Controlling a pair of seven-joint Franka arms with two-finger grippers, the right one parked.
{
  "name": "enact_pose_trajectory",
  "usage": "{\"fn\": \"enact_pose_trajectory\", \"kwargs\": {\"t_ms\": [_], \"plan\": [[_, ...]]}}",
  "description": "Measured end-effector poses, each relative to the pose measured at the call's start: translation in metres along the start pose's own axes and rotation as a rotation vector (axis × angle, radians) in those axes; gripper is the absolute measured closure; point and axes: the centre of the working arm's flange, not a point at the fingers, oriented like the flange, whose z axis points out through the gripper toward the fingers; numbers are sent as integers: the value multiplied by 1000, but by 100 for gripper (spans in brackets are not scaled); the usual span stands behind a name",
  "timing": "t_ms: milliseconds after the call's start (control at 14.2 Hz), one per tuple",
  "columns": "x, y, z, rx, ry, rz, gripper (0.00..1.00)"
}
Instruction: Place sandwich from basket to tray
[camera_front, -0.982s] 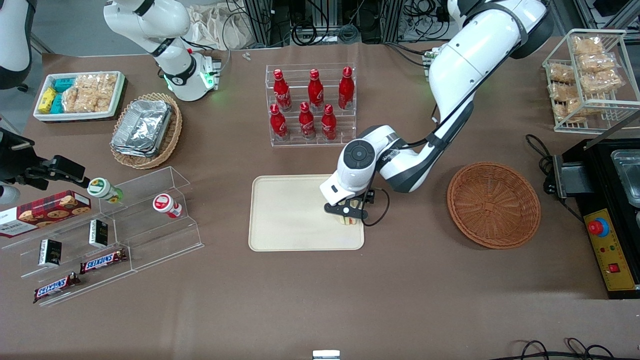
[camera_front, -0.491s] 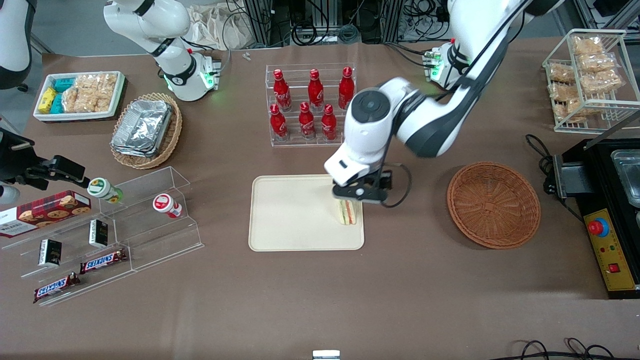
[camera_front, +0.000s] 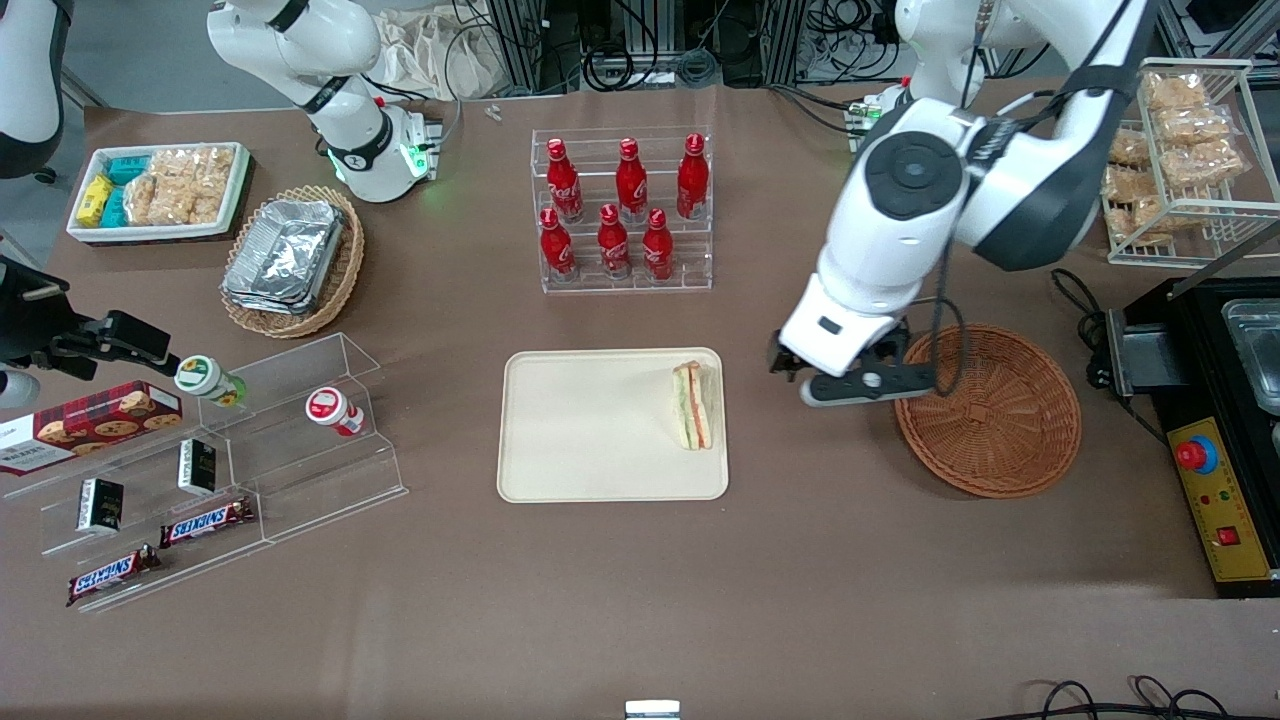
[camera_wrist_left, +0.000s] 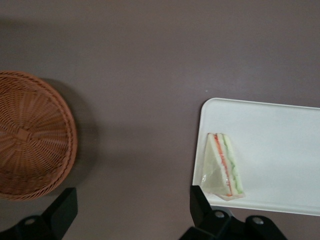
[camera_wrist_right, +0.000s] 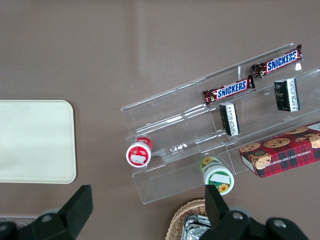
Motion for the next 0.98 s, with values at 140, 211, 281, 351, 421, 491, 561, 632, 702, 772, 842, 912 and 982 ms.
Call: {"fn": "enact_pose_trajectory", "kwargs": {"t_ms": [140, 211, 281, 351, 421, 491, 561, 632, 702, 772, 842, 912, 982], "plan": [[1, -17, -10, 12, -29, -19, 0], [2, -28, -16, 18, -47, 2, 0], [2, -41, -22, 22, -73, 29, 0], [5, -60, -29, 20, -98, 52, 0], [10, -83, -37, 12, -117, 74, 0], [14, -108, -45, 1, -135, 96, 0], [17, -133, -53, -14, -154, 111, 0], [20, -157, -61, -30, -165, 121, 0], [21, -177, -69, -38, -167, 128, 0], [20, -194, -77, -39, -170, 135, 0], [18, -210, -84, -38, -174, 141, 0], [16, -225, -91, -37, -175, 148, 0], [13, -239, -98, -38, -173, 155, 0]]}}
